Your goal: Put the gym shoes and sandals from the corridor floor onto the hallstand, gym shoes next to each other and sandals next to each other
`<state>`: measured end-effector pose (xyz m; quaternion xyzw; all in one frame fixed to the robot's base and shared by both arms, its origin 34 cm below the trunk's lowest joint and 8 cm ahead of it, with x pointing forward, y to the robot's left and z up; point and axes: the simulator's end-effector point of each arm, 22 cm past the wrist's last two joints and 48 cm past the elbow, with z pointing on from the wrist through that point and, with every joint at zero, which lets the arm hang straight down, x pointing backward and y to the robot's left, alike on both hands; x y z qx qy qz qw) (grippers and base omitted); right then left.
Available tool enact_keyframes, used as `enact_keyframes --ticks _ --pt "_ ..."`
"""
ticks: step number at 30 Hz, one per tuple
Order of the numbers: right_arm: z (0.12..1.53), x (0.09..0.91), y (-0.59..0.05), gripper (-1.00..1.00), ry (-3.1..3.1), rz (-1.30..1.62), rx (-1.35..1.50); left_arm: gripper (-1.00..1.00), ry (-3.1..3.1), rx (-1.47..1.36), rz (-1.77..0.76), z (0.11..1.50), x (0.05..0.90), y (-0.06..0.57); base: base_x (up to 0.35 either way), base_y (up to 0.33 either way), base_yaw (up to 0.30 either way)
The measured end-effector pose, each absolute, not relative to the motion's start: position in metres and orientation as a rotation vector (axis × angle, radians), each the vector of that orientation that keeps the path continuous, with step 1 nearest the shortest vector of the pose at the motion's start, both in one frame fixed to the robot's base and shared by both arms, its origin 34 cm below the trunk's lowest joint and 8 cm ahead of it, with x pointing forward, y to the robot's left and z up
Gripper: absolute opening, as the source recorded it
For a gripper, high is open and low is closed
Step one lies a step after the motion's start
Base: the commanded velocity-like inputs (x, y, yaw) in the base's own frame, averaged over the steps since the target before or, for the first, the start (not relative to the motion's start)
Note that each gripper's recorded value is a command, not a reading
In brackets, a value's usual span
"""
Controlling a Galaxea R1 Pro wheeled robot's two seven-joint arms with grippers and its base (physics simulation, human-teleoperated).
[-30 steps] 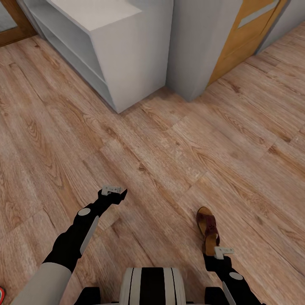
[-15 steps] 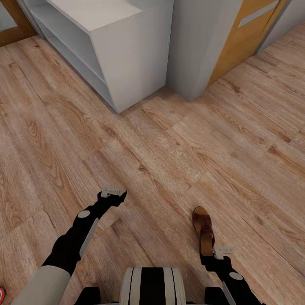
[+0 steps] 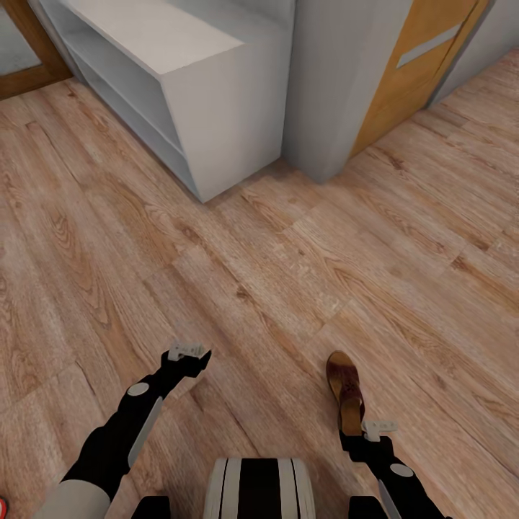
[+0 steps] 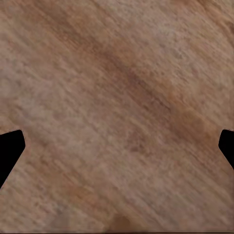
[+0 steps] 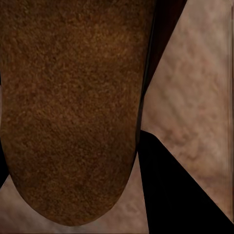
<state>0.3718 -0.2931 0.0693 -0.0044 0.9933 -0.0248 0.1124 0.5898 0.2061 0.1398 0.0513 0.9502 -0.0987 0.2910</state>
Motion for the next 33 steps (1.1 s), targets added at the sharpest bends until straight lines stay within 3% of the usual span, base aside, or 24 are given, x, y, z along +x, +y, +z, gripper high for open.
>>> enact_keyframes --ticks 18,33 --pt "0.096 0.408 -0.296 -1.0 2.82 -0.085 -0.007 1.0 2.55 0.141 -0.178 0.13 0.559 0.249 0.0 0.0 0.0" --pt "0.127 0.448 -0.295 -1.0 2.687 -0.081 -0.009 1.0 2.493 0.11 -0.135 0.163 0.581 0.269 0.0 0.0 -0.015"
